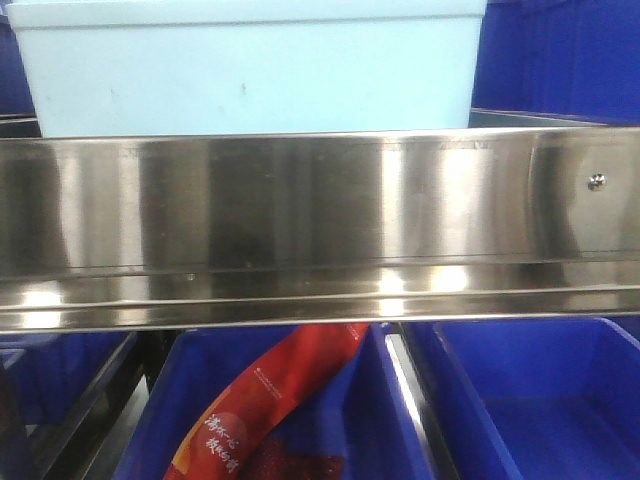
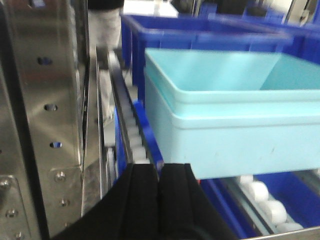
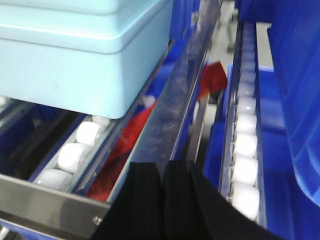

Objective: Move two blue bins to right shelf middle

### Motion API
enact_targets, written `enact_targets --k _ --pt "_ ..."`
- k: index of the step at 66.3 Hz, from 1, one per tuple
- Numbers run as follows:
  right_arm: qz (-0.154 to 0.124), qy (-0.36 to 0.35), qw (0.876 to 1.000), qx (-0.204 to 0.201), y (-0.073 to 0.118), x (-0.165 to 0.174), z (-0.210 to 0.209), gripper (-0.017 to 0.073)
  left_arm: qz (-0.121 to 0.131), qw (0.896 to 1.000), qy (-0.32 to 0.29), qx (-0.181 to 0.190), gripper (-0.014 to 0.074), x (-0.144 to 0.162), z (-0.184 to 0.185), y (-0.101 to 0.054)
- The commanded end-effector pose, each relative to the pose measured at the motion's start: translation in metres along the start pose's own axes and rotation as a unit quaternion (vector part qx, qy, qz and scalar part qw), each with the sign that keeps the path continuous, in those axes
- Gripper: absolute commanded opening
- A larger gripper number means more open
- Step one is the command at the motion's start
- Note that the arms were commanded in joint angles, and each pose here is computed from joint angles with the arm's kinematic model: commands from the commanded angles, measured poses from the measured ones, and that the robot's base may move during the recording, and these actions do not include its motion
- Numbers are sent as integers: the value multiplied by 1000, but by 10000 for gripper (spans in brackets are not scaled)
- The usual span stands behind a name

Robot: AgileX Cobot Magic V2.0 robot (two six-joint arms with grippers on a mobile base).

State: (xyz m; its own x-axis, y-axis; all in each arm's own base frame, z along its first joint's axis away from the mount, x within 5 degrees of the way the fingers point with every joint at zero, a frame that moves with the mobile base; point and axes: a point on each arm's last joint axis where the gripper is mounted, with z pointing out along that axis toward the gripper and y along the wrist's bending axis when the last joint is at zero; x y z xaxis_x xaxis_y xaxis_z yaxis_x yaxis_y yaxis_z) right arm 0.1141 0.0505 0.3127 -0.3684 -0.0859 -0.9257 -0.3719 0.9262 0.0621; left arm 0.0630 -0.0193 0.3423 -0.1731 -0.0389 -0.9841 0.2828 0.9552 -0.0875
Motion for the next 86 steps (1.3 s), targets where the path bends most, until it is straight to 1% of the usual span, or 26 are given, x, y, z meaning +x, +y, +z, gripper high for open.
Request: enact_targets --k 1,6,14,25,86 --pt "-7 -55 998 -5 0 4 -12 -160 -3 999 -50 7 -111 5 -11 0" --pt "-7 -81 997 -7 -1 8 -21 -160 -3 998 -67 9 -111 11 -19 1" --pt "-9 -128 992 -9 -1 6 -39 -162 -3 996 -83 10 -111 13 -27 1" --pt "-15 -182 983 -11 -2 2 -54 -162 -3 996 -86 10 -111 13 -29 1" --pt "-15 -185 983 -12 -1 1 -54 -162 -4 997 -82 7 -111 14 -29 2"
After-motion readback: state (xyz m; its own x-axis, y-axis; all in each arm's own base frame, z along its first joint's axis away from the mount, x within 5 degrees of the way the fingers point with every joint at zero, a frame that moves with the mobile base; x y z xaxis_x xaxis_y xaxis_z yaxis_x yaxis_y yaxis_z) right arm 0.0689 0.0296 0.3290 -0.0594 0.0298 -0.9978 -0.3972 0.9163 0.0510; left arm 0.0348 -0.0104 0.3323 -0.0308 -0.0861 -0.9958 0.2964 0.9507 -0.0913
